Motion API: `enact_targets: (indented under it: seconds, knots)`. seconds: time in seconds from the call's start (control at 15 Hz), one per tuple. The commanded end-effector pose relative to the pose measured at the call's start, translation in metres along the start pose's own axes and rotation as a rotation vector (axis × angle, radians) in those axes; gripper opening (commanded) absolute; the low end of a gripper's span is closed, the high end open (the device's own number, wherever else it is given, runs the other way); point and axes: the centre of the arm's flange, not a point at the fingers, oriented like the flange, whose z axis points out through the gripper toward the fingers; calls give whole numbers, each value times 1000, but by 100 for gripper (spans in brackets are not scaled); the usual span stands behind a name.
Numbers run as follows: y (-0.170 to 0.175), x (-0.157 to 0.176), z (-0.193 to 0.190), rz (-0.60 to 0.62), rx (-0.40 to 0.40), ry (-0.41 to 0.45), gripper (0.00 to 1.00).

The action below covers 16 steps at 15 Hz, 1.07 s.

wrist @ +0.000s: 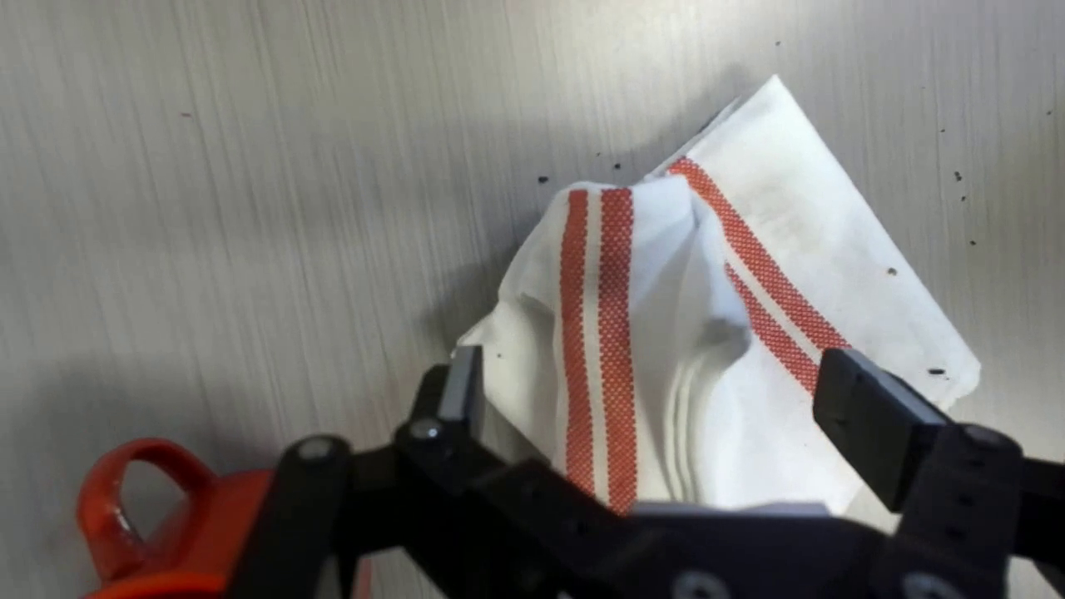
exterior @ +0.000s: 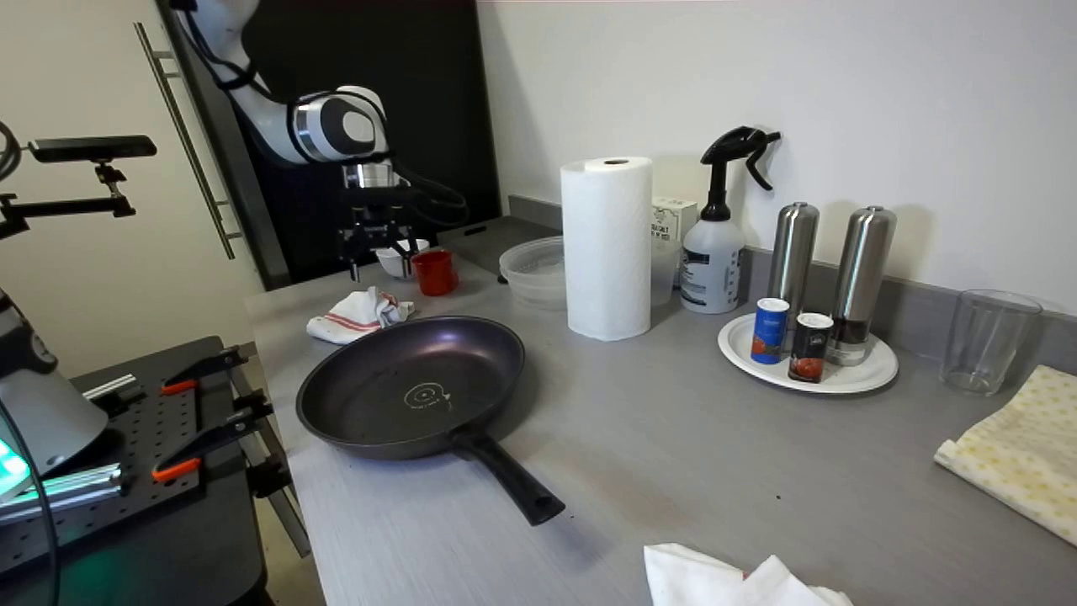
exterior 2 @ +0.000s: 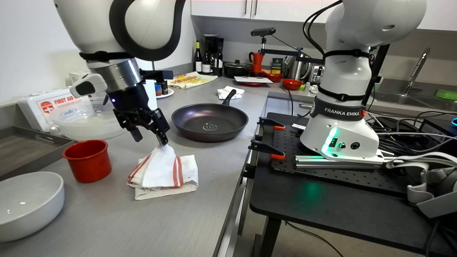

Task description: Use the tea towel to wipe the pan

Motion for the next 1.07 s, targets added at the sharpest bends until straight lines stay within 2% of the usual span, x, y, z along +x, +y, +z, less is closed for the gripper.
enact_targets:
  seconds: [0.0,0.33,0.53,1.0]
  knots:
    - [33,9,14,-25,-11,32,100]
    - [46,4,32,0,1,64,100]
    - [36,0,37,7,-3,75,100]
    - [4,2,18,18,-61,112,100]
